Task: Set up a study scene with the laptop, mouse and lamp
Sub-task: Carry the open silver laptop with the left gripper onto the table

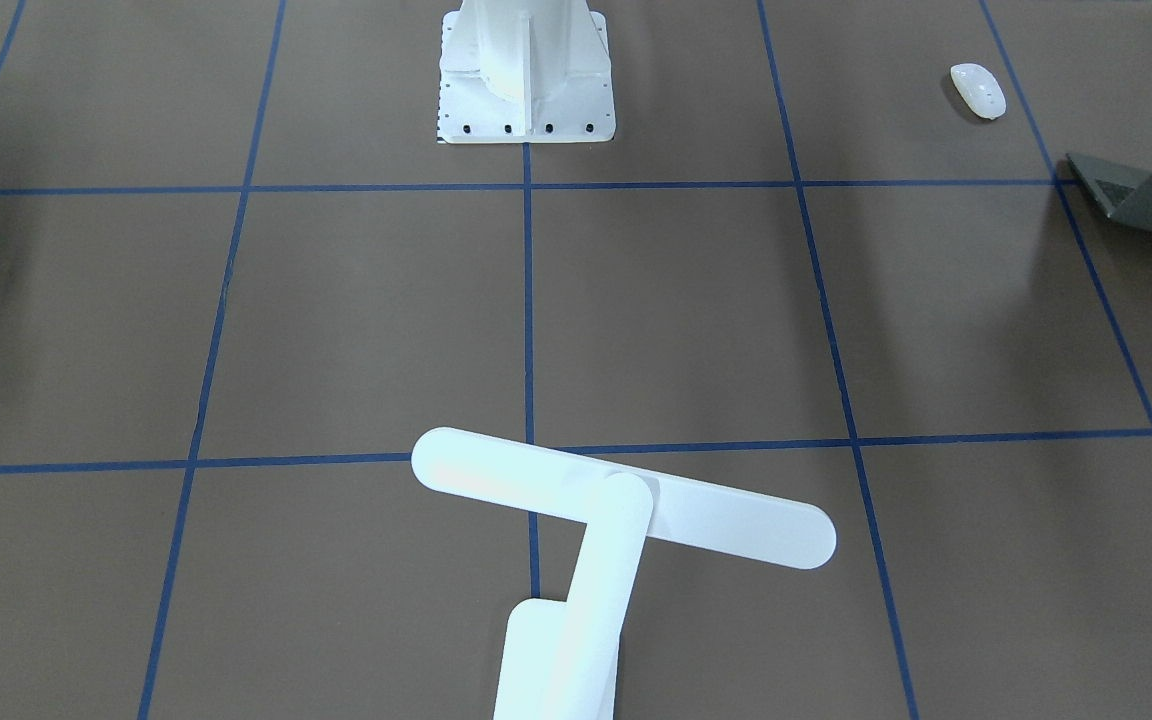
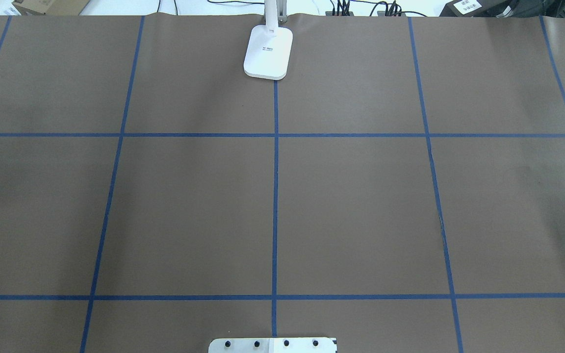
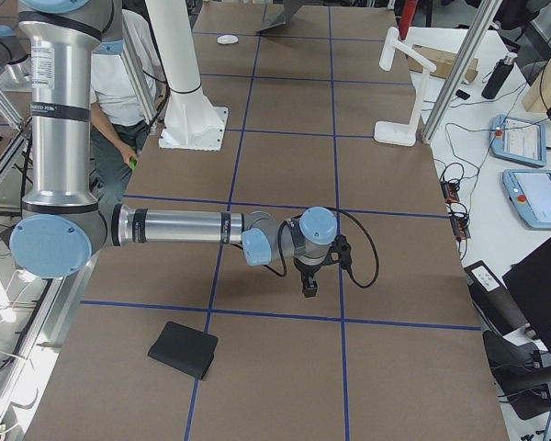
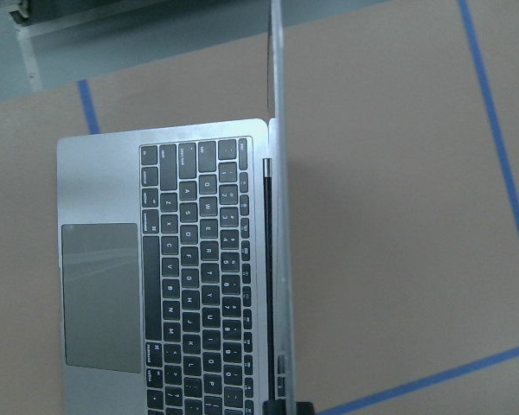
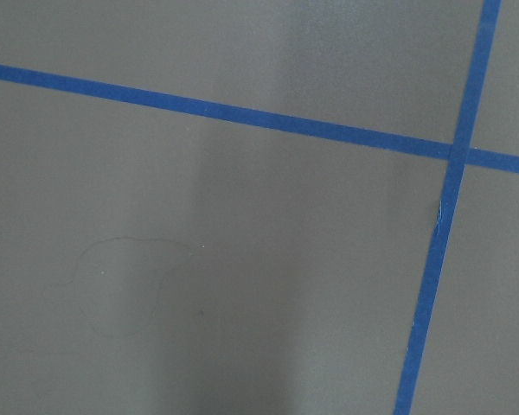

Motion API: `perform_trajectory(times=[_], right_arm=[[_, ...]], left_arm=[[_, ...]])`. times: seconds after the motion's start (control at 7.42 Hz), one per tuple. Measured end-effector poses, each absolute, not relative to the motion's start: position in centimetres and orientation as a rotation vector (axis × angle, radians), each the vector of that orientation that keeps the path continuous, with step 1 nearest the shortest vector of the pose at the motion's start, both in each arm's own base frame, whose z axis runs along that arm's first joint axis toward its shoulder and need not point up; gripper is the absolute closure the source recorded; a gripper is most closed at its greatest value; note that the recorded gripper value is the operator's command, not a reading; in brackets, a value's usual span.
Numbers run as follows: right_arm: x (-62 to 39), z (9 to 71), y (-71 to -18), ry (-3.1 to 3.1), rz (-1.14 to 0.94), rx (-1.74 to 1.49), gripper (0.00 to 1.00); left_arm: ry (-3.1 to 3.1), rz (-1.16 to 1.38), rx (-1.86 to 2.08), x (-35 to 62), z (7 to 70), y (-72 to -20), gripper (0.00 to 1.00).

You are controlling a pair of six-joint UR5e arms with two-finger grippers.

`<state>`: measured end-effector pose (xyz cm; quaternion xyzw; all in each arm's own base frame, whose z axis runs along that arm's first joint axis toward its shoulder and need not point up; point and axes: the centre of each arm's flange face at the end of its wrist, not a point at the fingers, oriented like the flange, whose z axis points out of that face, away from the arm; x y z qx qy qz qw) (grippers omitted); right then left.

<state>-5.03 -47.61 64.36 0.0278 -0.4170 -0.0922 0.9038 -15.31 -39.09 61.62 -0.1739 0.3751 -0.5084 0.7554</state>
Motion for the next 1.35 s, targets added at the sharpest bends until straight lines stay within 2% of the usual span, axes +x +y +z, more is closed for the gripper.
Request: perform_trajectory(times=[0.4, 0.67, 1.08, 1.35], right_arm=[[-5.2, 64.0, -47.7, -0.876, -0.193, 0.059, 0.01], [-5.3, 63.6, -48.4, -0.876, -0.195, 0.066, 0.01], [-5.3, 63.8, -48.8, -0.872, -0.187, 0.062, 0.01], [-5.4, 64.4, -49.2, -0.868, -0.181, 0.052, 0.01]], left_arm=[[0.884, -1.085, -0.387, -4.8, 46.0, -49.4, 1.00], [0.894, -1.152, -0.468, 6.3, 34.7, -52.6, 1.00], [0.841, -1.256, -0.585, 22.5, 20.6, -51.8, 1.00], [0.789, -1.302, -0.602, 30.5, 13.4, -50.5, 1.00]])
